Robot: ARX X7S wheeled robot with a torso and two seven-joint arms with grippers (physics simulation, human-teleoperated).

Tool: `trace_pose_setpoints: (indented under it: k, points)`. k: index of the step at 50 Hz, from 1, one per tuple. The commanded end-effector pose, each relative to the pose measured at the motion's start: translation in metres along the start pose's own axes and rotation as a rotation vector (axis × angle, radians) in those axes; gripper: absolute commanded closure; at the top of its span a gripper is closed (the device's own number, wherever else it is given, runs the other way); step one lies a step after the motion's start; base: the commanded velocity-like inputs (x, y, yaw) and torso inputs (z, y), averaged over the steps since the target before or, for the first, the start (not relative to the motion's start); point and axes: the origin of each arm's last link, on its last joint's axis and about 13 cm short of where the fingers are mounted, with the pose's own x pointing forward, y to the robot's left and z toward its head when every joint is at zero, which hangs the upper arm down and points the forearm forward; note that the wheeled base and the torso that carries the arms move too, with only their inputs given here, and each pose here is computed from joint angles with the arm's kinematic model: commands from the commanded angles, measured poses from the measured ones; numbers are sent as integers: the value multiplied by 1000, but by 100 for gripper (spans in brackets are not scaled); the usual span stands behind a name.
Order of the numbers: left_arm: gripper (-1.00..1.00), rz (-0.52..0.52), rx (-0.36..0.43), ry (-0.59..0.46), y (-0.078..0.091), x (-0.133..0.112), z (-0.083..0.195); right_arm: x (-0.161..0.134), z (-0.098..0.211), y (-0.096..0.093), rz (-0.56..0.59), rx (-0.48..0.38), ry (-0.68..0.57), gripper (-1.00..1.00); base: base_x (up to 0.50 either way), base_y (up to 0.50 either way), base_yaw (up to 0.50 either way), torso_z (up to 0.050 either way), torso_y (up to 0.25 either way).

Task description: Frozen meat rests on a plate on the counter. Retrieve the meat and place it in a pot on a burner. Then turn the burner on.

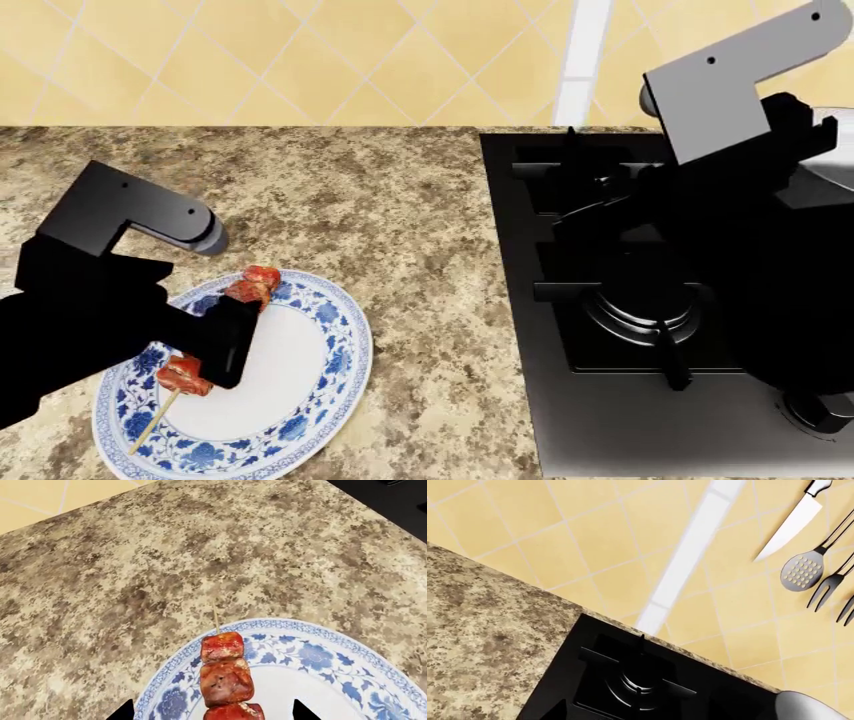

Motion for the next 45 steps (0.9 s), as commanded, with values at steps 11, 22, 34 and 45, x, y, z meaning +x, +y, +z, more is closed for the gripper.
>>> trace_pose_setpoints:
  k: [11, 22, 34, 45]
  points:
    - [-100, -23, -51, 58, 0, 9, -2, 2, -5, 2, 3, 3, 4, -100, 0, 0, 0, 0, 0]
    - [-100, -40, -38, 95, -2, 8, -2, 4, -6, 2, 2, 7, 2, -100, 0, 0, 0, 0, 0]
    - [-100, -45, -38, 134, -6, 12, -6, 5, -11, 5, 8, 11, 8, -100, 0, 0, 0, 0, 0]
    - [-100, -32, -32, 166, -5, 14, -7, 5, -11, 4, 6, 14, 8, -100, 0, 0, 0, 0, 0]
